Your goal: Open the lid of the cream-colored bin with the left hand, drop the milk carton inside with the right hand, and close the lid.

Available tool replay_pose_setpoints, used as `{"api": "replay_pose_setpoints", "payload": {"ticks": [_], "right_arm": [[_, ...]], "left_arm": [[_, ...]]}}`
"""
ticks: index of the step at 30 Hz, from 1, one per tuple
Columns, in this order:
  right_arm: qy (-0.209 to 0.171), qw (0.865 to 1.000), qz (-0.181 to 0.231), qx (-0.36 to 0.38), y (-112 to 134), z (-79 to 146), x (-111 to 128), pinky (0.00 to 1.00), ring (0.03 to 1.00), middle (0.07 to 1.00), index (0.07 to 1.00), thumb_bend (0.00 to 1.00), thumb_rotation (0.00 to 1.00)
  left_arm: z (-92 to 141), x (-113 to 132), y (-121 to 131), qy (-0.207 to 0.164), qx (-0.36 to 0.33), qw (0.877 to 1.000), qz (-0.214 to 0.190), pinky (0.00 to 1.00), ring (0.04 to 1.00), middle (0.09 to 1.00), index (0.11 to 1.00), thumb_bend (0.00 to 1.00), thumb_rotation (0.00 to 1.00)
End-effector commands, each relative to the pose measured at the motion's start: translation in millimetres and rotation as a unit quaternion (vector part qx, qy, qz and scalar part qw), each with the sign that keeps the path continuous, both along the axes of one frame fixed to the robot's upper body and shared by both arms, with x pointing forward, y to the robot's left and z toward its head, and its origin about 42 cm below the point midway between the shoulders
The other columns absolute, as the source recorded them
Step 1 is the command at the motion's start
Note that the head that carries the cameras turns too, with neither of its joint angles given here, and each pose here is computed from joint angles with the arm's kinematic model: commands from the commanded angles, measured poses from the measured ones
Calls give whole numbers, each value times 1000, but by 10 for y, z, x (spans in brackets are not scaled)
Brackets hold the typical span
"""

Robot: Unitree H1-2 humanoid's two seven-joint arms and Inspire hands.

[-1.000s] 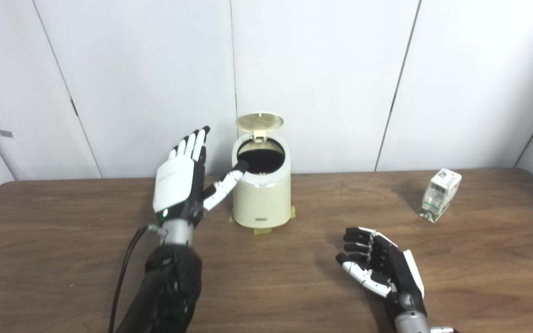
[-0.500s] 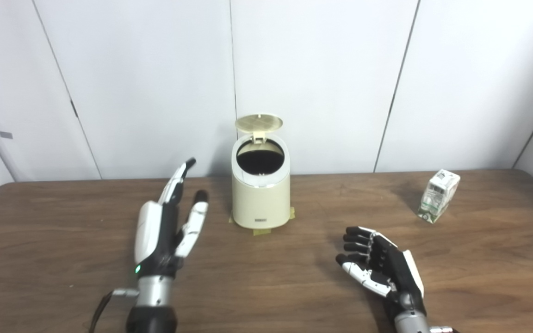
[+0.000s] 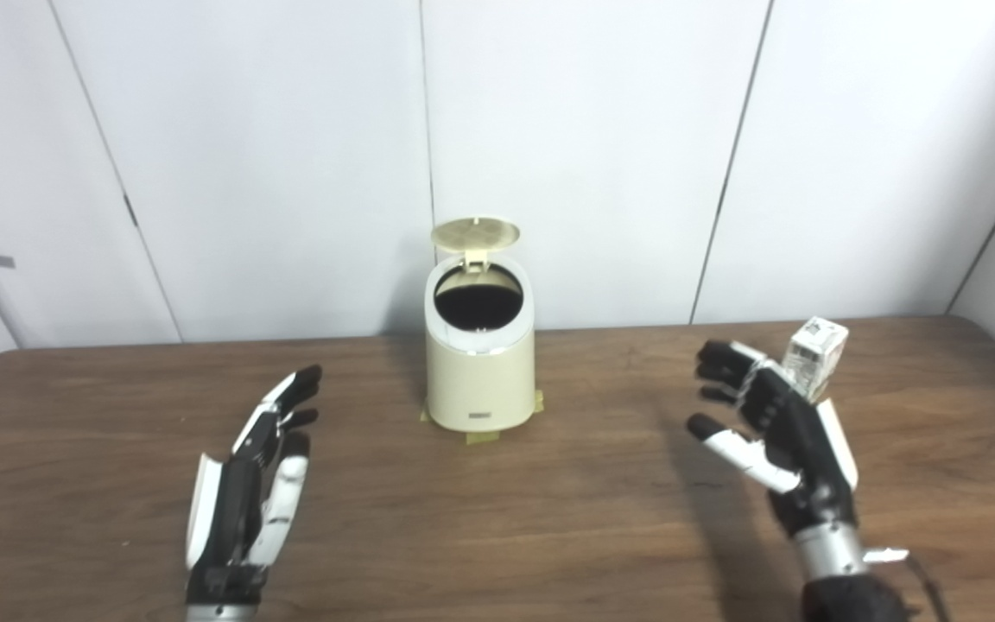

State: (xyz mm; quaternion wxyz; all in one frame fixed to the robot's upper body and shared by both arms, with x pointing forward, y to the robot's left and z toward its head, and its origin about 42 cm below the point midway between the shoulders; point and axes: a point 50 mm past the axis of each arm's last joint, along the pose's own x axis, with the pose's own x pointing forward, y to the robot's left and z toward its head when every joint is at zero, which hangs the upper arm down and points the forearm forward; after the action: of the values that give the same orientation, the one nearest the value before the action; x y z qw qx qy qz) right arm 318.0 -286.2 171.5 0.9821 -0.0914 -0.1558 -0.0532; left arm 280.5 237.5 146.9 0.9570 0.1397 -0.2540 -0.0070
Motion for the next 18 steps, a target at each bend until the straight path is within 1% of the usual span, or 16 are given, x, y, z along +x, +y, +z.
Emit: {"api": "replay_pose_setpoints", "payload": {"ticks": [1, 3, 4, 5, 7, 9, 10, 11, 12, 13, 14, 15, 17, 18], "right_arm": [[-70, 997, 16, -17, 15, 415, 111, 707, 762, 781, 775, 856, 465], [-78, 997, 14, -22, -31, 548, 141, 703, 762, 776, 778, 935, 478], [-84, 996, 14, -26, -64, 605, 160, 703, 762, 776, 778, 939, 479], [-91, 995, 2, -41, -115, 688, 180, 709, 768, 783, 790, 950, 481], [-103, 992, -23, -64, -201, 834, 213, 695, 759, 778, 791, 978, 515], [-108, 990, -41, -74, -246, 983, 222, 704, 771, 786, 803, 980, 508], [-110, 990, -48, -78, -269, 1059, 226, 688, 780, 795, 811, 972, 508], [-110, 989, -56, -84, -311, 1130, 237, 599, 794, 817, 826, 940, 484], [-112, 987, -67, -92, -364, 1189, 257, 552, 819, 845, 844, 938, 484], [-116, 985, -78, -100, -424, 1235, 287, 572, 841, 859, 855, 940, 477], [-119, 982, -94, -111, -484, 1276, 317, 698, 863, 869, 866, 928, 453], [-120, 980, -106, -122, -534, 1310, 341, 755, 873, 876, 875, 927, 447], [-119, 977, -120, -131, -586, 1363, 359, 797, 897, 898, 899, 927, 449], [-118, 976, -124, -131, -599, 1382, 363, 792, 903, 906, 903, 938, 442]], "left_arm": [[-140, -130, 14, 13, 0, 1000, -15, 809, 874, 875, 856, 441, 916], [-169, -176, 15, 22, -6, 999, -22, 833, 890, 882, 859, 439, 906], [-181, -194, 14, 25, -8, 999, -22, 835, 892, 883, 860, 439, 906], [-188, -213, 5, 28, -14, 999, -21, 833, 885, 877, 854, 415, 895], [-193, -229, -7, 30, -19, 999, -21, 804, 867, 864, 841, 371, 849], [-197, -232, -10, 33, -15, 999, -22, 792, 860, 861, 840, 352, 838], [-201, -234, -11, 35, -14, 999, -22, 791, 861, 864, 842, 348, 833], [-203, -237, -13, 36, -12, 999, -21, 790, 859, 863, 837, 350, 815], [-203, -241, -17, 35, -11, 999, -17, 792, 859, 860, 832, 345, 802], [-197, -242, -23, 35, -11, 999, -13, 791, 856, 855, 825, 341, 784], [-182, -243, -27, 36, -10, 999, -9, 795, 856, 855, 827, 336, 767], [-164, -241, -30, 35, -7, 999, -4, 799, 858, 858, 832, 332, 767], [-135, -248, -30, 34, -3, 999, 1, 793, 855, 855, 834, 330, 780], [-127, -251, -30, 33, -2, 999, 2, 797, 857, 855, 834, 333, 788]]}}
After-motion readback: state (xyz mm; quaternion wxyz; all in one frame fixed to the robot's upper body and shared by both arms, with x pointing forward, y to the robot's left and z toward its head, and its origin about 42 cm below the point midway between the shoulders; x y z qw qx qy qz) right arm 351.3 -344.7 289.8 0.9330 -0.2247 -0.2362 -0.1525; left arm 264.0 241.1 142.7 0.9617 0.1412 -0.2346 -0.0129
